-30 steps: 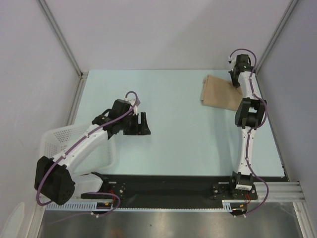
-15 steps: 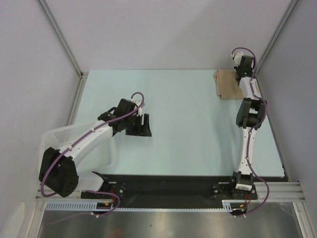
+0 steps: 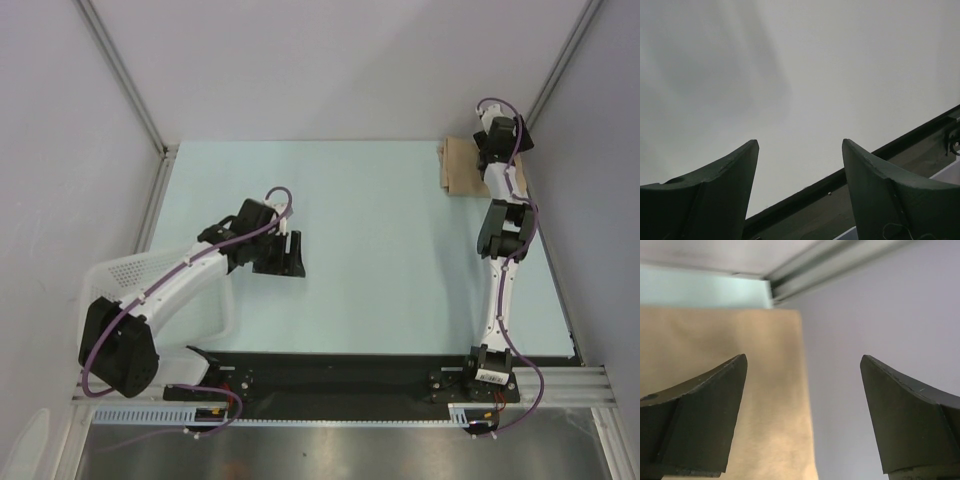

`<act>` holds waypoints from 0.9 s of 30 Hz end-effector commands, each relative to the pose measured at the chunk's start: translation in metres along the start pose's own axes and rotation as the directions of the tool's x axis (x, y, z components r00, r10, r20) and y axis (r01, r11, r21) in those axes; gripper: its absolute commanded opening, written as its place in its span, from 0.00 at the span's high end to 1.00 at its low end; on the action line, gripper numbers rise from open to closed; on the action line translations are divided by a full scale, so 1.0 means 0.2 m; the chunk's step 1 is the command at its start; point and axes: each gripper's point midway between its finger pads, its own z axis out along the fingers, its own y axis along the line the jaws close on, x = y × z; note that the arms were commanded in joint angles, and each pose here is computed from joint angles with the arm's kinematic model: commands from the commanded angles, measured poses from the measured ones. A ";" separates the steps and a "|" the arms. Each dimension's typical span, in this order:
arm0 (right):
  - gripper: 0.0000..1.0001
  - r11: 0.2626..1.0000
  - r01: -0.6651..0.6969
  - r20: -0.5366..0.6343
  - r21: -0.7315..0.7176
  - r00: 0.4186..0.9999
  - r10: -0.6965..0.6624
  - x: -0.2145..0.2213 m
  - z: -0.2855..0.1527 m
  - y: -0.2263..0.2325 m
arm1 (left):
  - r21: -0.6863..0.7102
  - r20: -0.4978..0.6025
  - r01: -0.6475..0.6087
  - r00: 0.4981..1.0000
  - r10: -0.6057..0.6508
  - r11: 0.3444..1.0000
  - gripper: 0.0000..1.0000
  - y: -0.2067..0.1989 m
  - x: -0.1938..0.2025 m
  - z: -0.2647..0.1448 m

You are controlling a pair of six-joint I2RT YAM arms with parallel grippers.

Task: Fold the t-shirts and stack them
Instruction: Neatly place the folded tshirt to the corner, then reset both grippers

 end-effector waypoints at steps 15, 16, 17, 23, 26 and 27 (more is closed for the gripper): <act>0.00 0.713 -0.619 -0.084 -0.328 0.771 0.631 -0.93 -1.57 -0.07 | 0.177 0.296 0.083 0.946 -0.133 0.981 0.15 -0.20 -0.14 -0.40; 0.00 0.702 -0.608 -0.162 -0.371 0.786 0.596 -0.80 -1.64 0.08 | 0.162 0.301 0.117 0.940 -0.162 0.980 0.14 -0.17 -0.12 -0.38; 0.00 0.632 -0.629 -0.224 -0.452 0.766 0.602 -0.79 -1.77 0.22 | 0.165 0.315 0.125 0.933 -0.172 0.978 0.14 -0.16 -0.10 -0.40; 0.00 0.267 -0.776 -0.514 -0.572 0.592 0.620 -0.36 -2.44 0.40 | 0.293 0.480 0.196 0.816 -0.321 0.936 0.04 -0.12 -0.01 -0.52; 0.00 0.120 -0.815 -0.578 -0.567 0.498 0.646 -0.16 -2.68 0.40 | 0.390 0.459 0.237 0.788 -0.411 0.890 0.01 -0.12 0.10 -0.49; 0.00 0.073 -0.838 -0.601 -0.541 0.445 0.664 -0.12 -2.72 0.38 | 0.420 0.424 0.271 0.785 -0.452 0.866 0.02 -0.11 0.15 -0.43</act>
